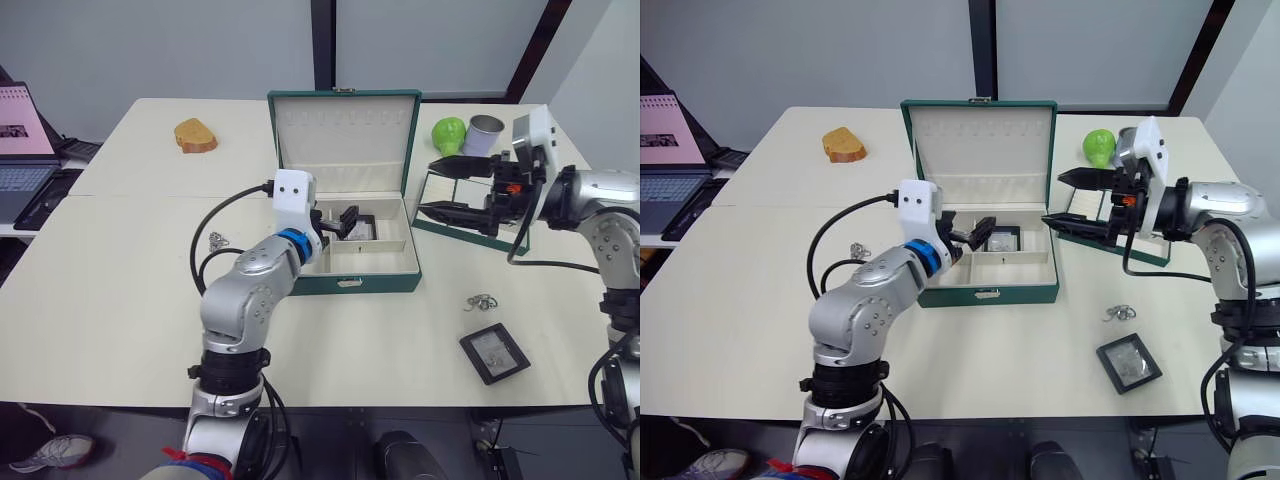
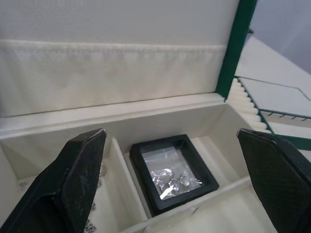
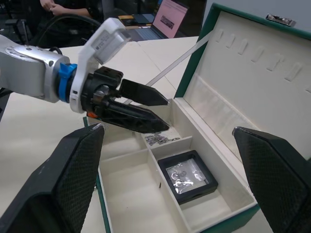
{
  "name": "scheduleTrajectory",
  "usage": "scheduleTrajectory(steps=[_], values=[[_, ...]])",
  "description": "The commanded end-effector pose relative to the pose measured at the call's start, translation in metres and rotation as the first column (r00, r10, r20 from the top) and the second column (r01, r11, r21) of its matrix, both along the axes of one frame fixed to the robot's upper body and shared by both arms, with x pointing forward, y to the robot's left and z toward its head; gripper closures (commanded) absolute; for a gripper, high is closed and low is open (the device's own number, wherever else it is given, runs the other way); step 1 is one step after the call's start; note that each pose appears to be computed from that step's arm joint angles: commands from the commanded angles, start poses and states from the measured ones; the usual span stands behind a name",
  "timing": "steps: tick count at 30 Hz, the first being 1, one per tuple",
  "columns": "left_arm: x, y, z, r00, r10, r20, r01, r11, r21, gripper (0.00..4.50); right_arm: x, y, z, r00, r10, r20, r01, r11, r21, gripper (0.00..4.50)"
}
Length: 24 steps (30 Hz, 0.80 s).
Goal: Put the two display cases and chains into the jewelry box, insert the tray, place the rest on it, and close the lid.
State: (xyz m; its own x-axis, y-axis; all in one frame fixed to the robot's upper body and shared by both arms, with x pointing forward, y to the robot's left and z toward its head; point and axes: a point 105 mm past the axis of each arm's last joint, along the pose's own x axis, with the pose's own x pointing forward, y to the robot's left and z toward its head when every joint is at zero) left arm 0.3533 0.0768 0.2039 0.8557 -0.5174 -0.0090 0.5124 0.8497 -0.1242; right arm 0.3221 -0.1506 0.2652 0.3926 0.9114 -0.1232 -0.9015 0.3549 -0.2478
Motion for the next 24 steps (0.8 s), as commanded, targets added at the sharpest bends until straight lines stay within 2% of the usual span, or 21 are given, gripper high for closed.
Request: scheduleTrajectory(steps=[1,4,9,13,18,24], values=[[-0.031,0.022,0.031,0.979,-0.155,0.133,0.155,0.988,0.012,0.02,-0.011,-0.02,0.002,0.999,-0.032,0.004,0.032,0.999,-0.007,0.0],[-0.055,0.055,0.037,0.959,-0.247,0.137,0.239,0.968,0.076,0.02,-0.014,-0.043,-0.009,0.995,-0.089,-0.04,0.089,0.996,-0.02,0.0],[-0.085,0.111,0.035,0.953,-0.296,0.066,0.283,0.947,0.152,0.02,-0.015,-0.08,-0.021,0.975,-0.204,-0.082,0.202,0.979,-0.031,0.0],[-0.091,0.159,0.028,0.984,-0.179,0.017,0.17,0.958,0.229,0.02,-0.016,-0.115,-0.042,0.941,-0.318,-0.115,0.312,0.948,-0.063,0.0],[-0.094,0.21,0.017,1.0,-0.021,-0.012,0.024,0.957,0.289,0.02,-0.023,-0.141,-0.061,0.904,-0.406,-0.133,0.399,0.914,-0.077,0.0],[-0.096,0.25,-0.008,0.994,0.092,-0.054,-0.068,0.934,0.352,0.02,-0.031,-0.156,-0.085,0.87,-0.46,-0.18,0.445,0.888,-0.115,0.0]])
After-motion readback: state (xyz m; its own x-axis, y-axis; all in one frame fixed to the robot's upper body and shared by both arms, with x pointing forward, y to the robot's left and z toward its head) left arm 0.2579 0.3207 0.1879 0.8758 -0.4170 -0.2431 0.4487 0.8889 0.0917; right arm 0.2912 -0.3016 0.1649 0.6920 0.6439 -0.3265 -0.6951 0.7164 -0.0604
